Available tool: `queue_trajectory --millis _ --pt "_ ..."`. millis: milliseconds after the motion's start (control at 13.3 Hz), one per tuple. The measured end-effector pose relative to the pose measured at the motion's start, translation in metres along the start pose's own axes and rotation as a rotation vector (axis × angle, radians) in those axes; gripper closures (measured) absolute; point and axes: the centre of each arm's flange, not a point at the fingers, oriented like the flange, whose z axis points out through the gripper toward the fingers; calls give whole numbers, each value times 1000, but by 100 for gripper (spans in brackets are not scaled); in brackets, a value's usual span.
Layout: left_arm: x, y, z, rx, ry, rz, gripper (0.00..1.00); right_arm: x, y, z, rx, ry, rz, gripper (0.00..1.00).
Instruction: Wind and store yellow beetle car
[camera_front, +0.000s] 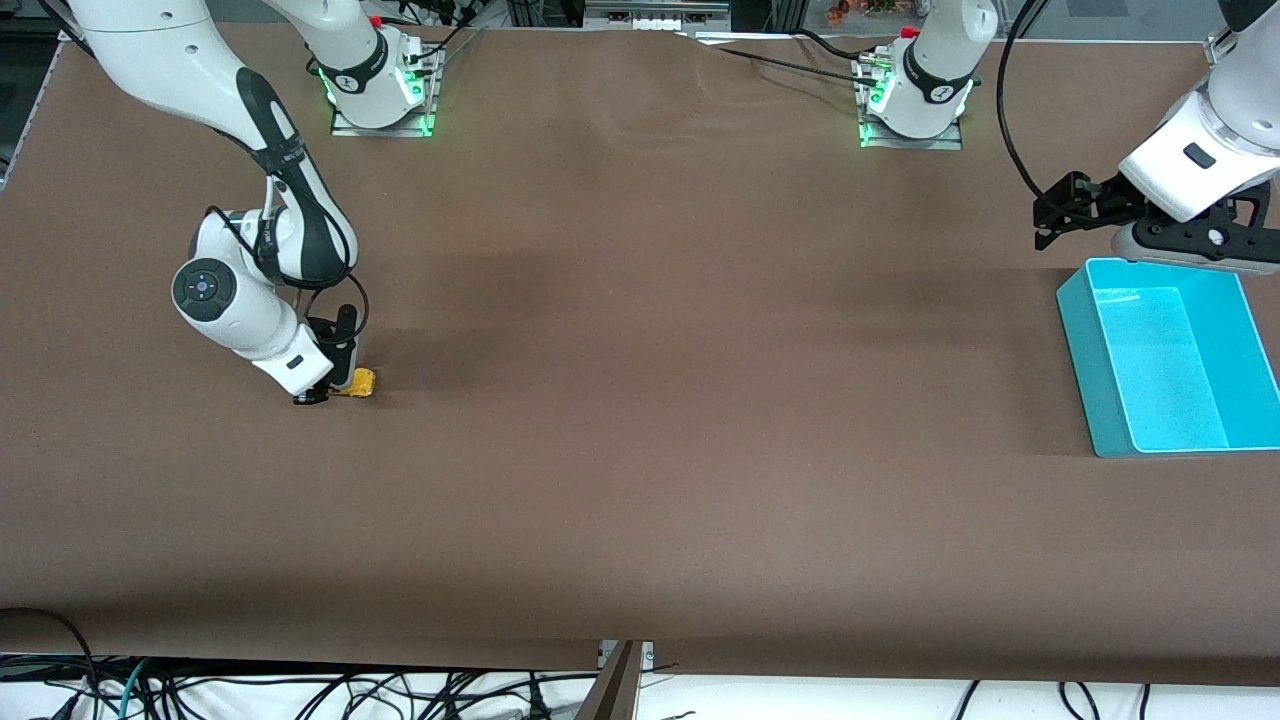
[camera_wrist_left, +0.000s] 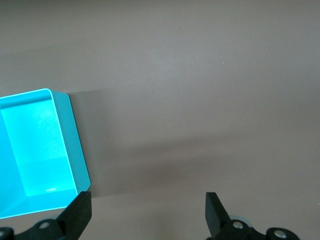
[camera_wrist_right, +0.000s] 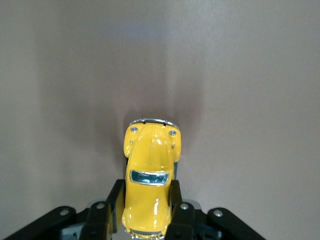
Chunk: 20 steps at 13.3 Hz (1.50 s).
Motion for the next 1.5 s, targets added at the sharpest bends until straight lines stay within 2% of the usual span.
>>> queue_trajectory --millis 150,525,675,900,975,1350,1425,1500 --pt "0 0 0 0 0 0 0 -33 -1 2 4 -1 -11 60" --pt "0 0 0 0 0 0 0 -152 -14 10 -22 -11 -21 60" --pt "0 0 0 0 0 0 0 -170 -17 11 -27 -14 -13 60" --pt "0 0 0 0 0 0 0 -170 -16 11 -27 -13 -14 60" --pt "0 0 0 0 0 0 0 -169 -16 14 -25 -11 -13 56" --pt "0 0 0 0 0 0 0 -158 -4 23 -27 0 -29 4" --pt "0 0 0 0 0 0 0 -158 -1 20 -30 0 -29 0" --pt "0 0 0 0 0 0 0 -159 1 17 -29 0 -29 0"
